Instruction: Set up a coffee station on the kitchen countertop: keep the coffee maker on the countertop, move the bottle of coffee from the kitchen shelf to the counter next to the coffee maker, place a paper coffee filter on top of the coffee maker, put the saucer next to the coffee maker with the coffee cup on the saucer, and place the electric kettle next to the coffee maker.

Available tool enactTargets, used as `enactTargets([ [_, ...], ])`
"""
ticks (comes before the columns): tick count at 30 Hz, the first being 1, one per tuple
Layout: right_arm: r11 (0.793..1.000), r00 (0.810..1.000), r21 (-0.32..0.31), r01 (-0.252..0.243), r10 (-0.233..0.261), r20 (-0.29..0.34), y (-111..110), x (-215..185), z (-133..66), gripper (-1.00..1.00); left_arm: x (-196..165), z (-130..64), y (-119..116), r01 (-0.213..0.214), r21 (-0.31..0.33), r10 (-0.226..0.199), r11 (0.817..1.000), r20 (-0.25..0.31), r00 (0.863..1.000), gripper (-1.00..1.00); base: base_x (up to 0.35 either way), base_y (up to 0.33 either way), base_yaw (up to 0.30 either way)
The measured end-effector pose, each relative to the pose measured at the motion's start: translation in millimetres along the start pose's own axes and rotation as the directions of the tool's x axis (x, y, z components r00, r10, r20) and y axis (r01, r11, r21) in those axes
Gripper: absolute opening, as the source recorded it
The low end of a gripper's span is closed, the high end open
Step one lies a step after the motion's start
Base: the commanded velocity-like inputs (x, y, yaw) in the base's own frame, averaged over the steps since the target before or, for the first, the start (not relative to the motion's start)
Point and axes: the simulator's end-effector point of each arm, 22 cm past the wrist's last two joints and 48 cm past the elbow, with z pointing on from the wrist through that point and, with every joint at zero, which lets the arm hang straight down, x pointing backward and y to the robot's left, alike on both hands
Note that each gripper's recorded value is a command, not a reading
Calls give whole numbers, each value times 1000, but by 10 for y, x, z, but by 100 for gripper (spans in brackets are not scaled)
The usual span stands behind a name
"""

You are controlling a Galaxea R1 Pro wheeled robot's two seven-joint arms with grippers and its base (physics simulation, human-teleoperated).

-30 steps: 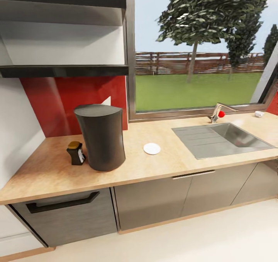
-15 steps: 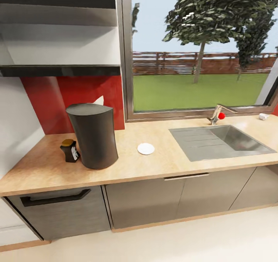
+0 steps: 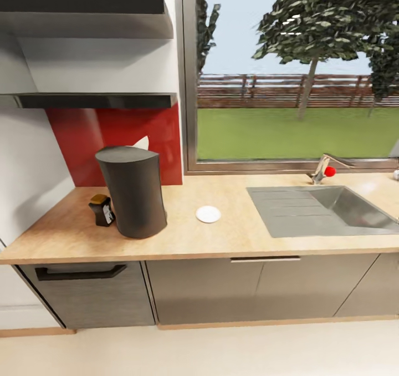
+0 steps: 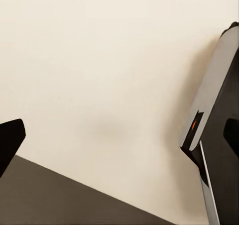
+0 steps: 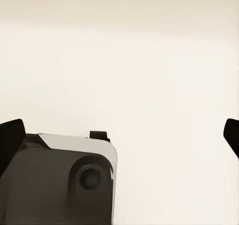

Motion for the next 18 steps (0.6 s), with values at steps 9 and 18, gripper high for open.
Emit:
enactTargets([
  [9,1000,1000,1,9,-9,1,-30,2,2,100,1,-2,-11,4,1,-4,1000,0,1000,100,36,-310,1],
  [18,1000,1000,1,2,-2,1,0,-2,0,100,-1,-3,-15,10,1,-10,1000,2,1000,100,1,-312,49],
])
